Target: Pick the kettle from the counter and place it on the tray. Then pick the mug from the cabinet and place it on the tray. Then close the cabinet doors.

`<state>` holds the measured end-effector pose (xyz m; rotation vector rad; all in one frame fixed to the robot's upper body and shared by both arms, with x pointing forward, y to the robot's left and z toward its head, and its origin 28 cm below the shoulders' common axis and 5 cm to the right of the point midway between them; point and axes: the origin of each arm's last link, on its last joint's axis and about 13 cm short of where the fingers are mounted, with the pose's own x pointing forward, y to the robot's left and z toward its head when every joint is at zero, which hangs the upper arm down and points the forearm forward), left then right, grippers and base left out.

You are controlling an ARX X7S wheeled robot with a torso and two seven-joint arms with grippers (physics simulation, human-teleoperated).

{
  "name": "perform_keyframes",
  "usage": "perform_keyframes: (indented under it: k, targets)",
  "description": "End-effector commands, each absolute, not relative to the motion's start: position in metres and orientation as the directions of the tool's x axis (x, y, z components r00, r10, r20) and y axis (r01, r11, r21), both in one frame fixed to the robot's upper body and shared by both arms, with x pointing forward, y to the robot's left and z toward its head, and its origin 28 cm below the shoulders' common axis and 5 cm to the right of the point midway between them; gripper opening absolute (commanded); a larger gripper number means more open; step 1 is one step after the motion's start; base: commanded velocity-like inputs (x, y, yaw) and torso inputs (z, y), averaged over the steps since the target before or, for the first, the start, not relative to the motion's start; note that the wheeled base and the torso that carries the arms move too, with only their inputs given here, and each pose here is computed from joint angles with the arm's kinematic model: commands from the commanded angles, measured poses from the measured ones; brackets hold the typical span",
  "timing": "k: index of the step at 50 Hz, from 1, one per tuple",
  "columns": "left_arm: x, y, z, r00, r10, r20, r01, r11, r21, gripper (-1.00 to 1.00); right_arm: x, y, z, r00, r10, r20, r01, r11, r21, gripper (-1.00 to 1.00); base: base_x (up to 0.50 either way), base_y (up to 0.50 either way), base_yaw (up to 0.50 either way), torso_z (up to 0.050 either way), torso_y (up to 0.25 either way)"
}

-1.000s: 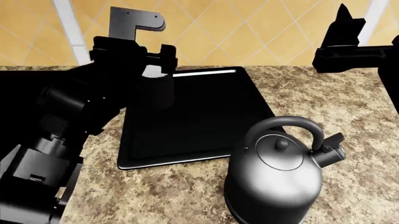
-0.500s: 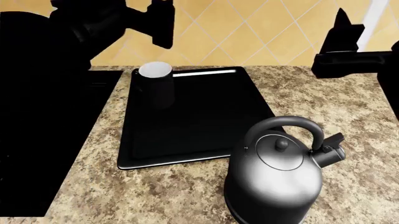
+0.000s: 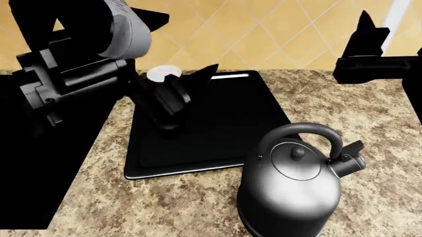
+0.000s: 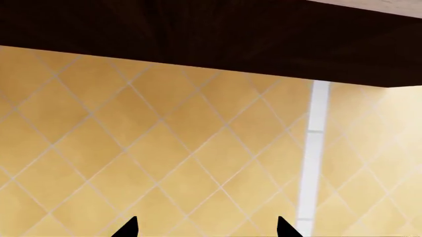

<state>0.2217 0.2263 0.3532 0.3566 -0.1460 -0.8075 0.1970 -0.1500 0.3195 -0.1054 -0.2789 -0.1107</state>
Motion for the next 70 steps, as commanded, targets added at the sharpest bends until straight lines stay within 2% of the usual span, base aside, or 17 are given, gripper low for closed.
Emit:
perform_keyframes:
  k: [1, 9, 24, 38, 62, 70]
  targets:
    - [0.196, 0.219, 0.337, 0.519, -0.851, -0.082, 0.812, 0.460, 0.359, 1.00, 0.197, -0.151, 0.319, 0.955, -0.101, 0.280, 0.130, 0.988, -0.085, 1.00, 0.00, 0.00, 0.00, 0.000, 0.000]
    - [0.180, 0.213, 0.326, 0.356, -0.917, -0.181, 0.916, 0.305, 0.260, 1.00, 0.197, -0.152, 0.317, 0.955, -0.105, 0.277, 0.132, 0.988, -0.082, 1.00, 0.00, 0.00, 0.00, 0.000, 0.000]
    - [0.180, 0.194, 0.320, 0.265, -0.934, -0.241, 0.952, 0.214, 0.219, 1.00, 0.196, -0.153, 0.317, 0.955, -0.104, 0.278, 0.131, 0.988, -0.081, 1.00, 0.00, 0.00, 0.00, 0.000, 0.000]
    - [0.200, 0.179, 0.319, 0.265, -0.934, -0.239, 0.955, 0.220, 0.200, 1.00, 0.198, -0.156, 0.313, 0.955, -0.112, 0.274, 0.137, 0.988, -0.074, 1.00, 0.00, 0.00, 0.00, 0.000, 0.000]
    - [0.219, 0.174, 0.321, 0.304, -0.922, -0.242, 0.946, 0.261, 0.192, 1.00, 0.199, -0.157, 0.312, 0.956, -0.118, 0.270, 0.141, 0.988, -0.069, 1.00, 0.00, 0.00, 0.00, 0.000, 0.000]
    - [0.236, 0.171, 0.313, 0.331, -0.910, -0.248, 0.940, 0.296, 0.167, 1.00, 0.200, -0.158, 0.311, 0.956, -0.117, 0.268, 0.140, 0.988, -0.069, 1.00, 0.00, 0.00, 0.00, 0.000, 0.000]
